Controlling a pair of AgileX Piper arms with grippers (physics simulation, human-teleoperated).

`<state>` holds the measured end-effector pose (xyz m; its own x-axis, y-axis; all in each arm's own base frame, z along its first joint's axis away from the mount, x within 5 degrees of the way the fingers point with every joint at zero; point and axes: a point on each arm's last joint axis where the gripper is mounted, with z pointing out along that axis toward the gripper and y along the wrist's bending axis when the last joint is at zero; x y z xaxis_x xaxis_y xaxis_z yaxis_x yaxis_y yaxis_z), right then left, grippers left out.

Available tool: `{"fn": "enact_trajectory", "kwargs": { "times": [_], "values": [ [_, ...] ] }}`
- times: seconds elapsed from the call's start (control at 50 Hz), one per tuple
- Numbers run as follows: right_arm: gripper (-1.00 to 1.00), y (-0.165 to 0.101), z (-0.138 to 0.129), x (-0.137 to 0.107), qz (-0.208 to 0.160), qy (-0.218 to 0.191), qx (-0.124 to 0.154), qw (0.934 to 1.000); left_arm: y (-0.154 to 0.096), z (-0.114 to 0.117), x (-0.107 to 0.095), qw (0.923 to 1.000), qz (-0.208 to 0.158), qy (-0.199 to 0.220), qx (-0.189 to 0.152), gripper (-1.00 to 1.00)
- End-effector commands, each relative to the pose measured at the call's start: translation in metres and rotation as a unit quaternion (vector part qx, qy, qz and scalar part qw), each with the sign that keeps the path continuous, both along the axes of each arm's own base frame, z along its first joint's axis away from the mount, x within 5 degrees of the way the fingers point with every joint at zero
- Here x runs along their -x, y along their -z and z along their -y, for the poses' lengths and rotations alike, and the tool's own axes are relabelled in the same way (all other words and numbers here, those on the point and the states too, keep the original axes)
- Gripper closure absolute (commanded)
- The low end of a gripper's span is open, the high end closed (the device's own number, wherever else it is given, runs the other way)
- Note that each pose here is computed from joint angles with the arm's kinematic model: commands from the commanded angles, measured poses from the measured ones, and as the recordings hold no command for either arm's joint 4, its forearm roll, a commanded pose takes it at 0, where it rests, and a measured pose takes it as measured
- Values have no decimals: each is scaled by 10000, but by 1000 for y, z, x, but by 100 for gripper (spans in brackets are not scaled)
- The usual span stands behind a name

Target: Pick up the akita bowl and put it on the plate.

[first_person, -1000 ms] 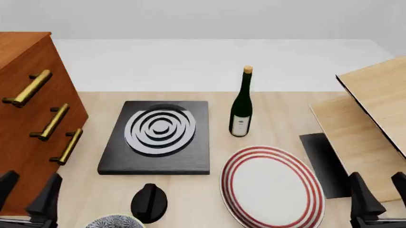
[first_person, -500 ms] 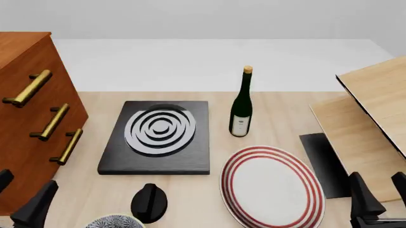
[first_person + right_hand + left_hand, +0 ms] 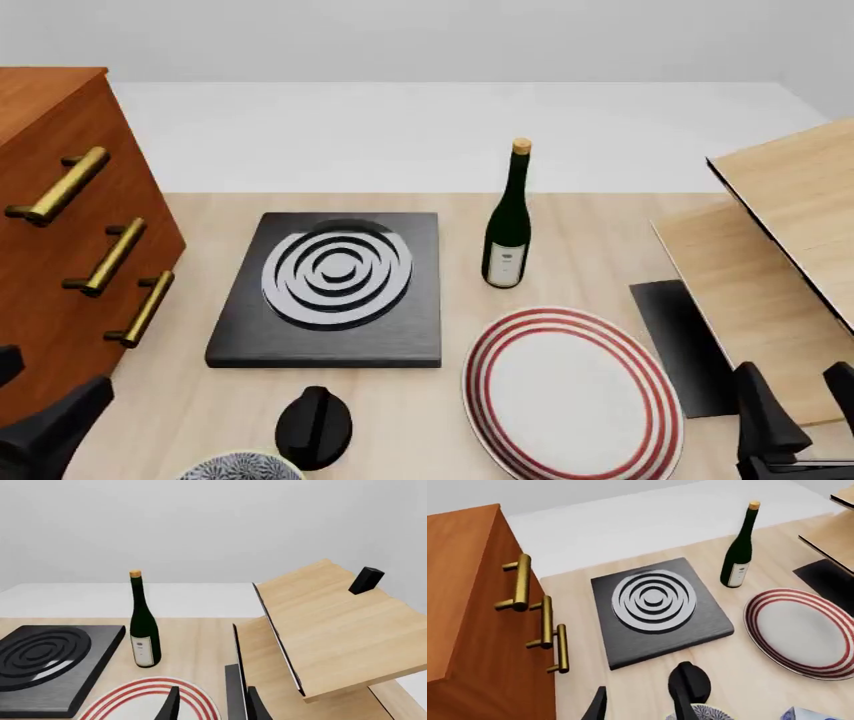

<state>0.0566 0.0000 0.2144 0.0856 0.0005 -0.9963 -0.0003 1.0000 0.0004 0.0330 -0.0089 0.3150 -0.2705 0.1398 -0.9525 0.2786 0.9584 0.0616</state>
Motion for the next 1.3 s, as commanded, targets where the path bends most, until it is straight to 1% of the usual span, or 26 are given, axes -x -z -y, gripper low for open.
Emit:
{"fn": "enact_trajectory", "kwargs": {
  "times": [0.02, 0.04, 0.06, 0.12, 0.16, 0.18, 0.2, 0.22, 0.32, 0.34, 0.36, 0.38, 0.42, 0.48, 0.58, 0.64, 0.74, 1.0, 1.04, 1.3],
  "values": [
    [-100, 0, 0, 0, 1, 0, 0, 10000, -9, 1, -1, 9971, -283, 300, -635, -100],
    [-100, 0, 0, 0, -1, 0, 0, 10000, -10, 1, 0, 9969, -291, 300, -669, -100],
    [-100, 0, 0, 0, 2, 0, 0, 10000, -13, 0, 2, 9974, -311, 266, -587, -100],
    [-100, 0, 0, 0, -2, 0, 1, 10000, -15, -1, 5, 9967, -378, 278, -660, -100],
    [-100, 0, 0, 0, 0, 0, 0, 10000, -15, 0, 4, 9960, -531, 288, -664, -100],
    [-100, 0, 0, 0, -1, -1, -1, 10000, -16, 0, 5, 9956, -554, 352, -667, -100],
    [-100, 0, 0, 0, -1, -2, -1, 10000, -17, -1, 6, 9955, -581, 326, -667, -100],
    [-100, 0, 0, 0, -1, -1, -1, 10000, -16, -1, 5, 9946, -633, 355, -748, -100],
    [-100, 0, 0, 0, -1, -1, 2, 10000, -20, -2, 9, 9934, -710, 401, -811, -100],
    [-100, 0, 0, 0, 2, 0, 2, 10000, -22, -2, 10, 9935, -725, 415, -768, -100],
    [-100, 0, 0, 0, -2, 0, 0, 10000, -24, -2, 12, 9932, -741, 433, -785, -100],
    [-100, 0, 0, 0, -1, 1, 1, 10000, -25, -3, 13, 9928, -698, 428, -878, -100],
    [-100, 0, 0, 0, -1, 0, 1, 10000, -30, -4, 16, 9935, -701, 419, -799, -100],
    [-100, 0, 0, 0, -1, 1, 0, 10000, -24, -4, 18, 9923, -762, 427, -876, -100],
    [-100, 0, 0, 0, 0, 0, 0, 10000, -21, -5, 20, 9922, -872, 435, -781, -100],
    [-100, 0, 0, 0, 0, 0, -1, 10000, -15, -5, 21, 9911, -957, 470, -800, -100],
    [-100, 0, 0, 0, 0, 0, -1, 10000, -15, -5, 20, 9899, -981, 558, -852, -100],
    [-100, 0, 0, 0, -1, 0, 1, 10000, -4, -5, 21, 9879, -1224, 568, -766, -100],
    [-100, 0, 0, 0, 1, 1, 1, 10000, 1, -4, 20, 9870, -1253, 611, -802, -100],
    [-100, 0, 0, 0, 0, 0, 0, 10000, 22, -2, 15, 9842, -1509, 651, -653, -100]
  ]
}}
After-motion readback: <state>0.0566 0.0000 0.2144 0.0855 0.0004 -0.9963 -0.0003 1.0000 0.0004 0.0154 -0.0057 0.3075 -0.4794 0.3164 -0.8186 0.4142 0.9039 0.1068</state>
